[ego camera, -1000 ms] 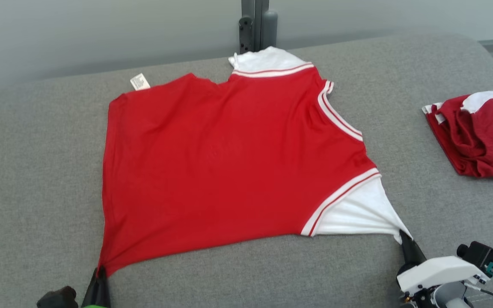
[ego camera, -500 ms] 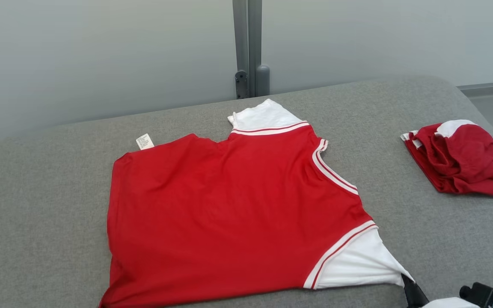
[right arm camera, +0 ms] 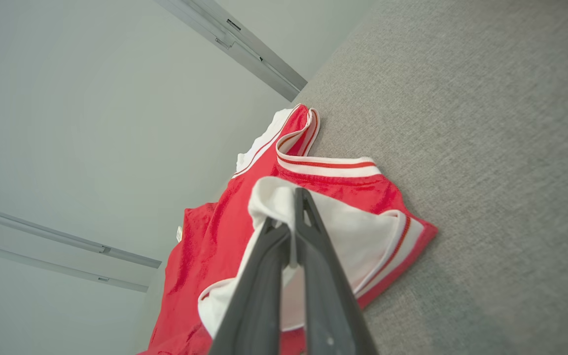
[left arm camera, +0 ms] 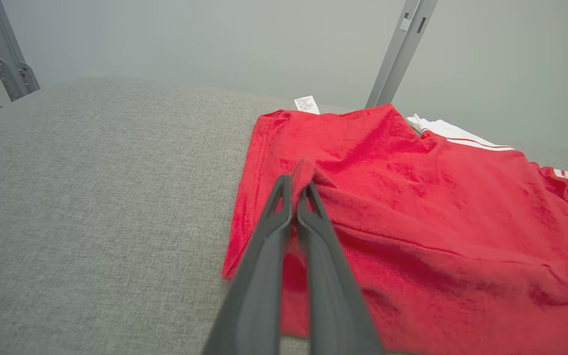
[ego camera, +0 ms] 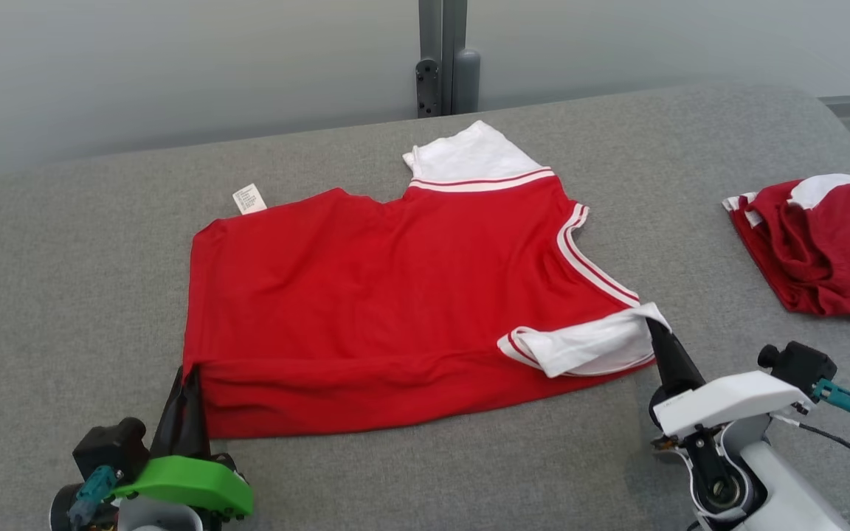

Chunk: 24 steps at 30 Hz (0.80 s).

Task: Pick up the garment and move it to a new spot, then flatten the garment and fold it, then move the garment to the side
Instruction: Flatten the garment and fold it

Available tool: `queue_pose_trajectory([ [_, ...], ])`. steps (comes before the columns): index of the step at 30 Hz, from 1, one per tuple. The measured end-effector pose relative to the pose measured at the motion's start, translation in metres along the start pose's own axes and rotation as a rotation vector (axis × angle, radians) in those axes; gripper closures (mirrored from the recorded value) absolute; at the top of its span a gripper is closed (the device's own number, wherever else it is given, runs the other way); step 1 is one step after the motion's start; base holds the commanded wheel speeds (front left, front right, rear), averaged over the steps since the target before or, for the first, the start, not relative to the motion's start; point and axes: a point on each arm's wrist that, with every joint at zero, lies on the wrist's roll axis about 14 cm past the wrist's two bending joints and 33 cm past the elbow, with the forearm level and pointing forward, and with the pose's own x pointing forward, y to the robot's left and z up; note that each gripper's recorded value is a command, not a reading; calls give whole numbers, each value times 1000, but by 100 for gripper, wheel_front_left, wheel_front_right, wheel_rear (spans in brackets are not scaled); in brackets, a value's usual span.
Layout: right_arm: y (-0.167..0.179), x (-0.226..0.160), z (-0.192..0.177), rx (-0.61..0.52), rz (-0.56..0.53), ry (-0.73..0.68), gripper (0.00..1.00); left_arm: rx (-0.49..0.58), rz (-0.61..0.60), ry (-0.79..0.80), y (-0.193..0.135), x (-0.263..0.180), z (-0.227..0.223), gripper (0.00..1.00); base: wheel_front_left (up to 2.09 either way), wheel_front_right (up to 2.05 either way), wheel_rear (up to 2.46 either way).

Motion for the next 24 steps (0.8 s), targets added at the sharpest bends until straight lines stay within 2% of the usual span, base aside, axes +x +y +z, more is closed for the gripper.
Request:
queue_pose_trajectory([
  [4,5,22,1,-20,15,8,100,16,3,11,1,14,-2,100,0,0,0],
  [13,-9,61,11,-64,-26,-17,100,42,32,51,7,40,-14,100,0,0,0],
  [20,-14,77,3,-78,-42,-12,100,50,67,93,16,45,-28,100,0,0,0],
  [21,-15,79,0,-80,-43,-5,87,51,71,94,16,45,-29,100,0,0,0],
  [22,-15,80,-2,-84,-44,0,50,52,74,92,17,46,-28,100,0,0,0],
  [23,-15,81,-4,-95,-41,6,0,52,75,83,17,48,-25,79,0,0,0],
  [24,-14,81,-5,-102,-39,9,0,53,74,77,17,49,-23,3,0,0,0],
])
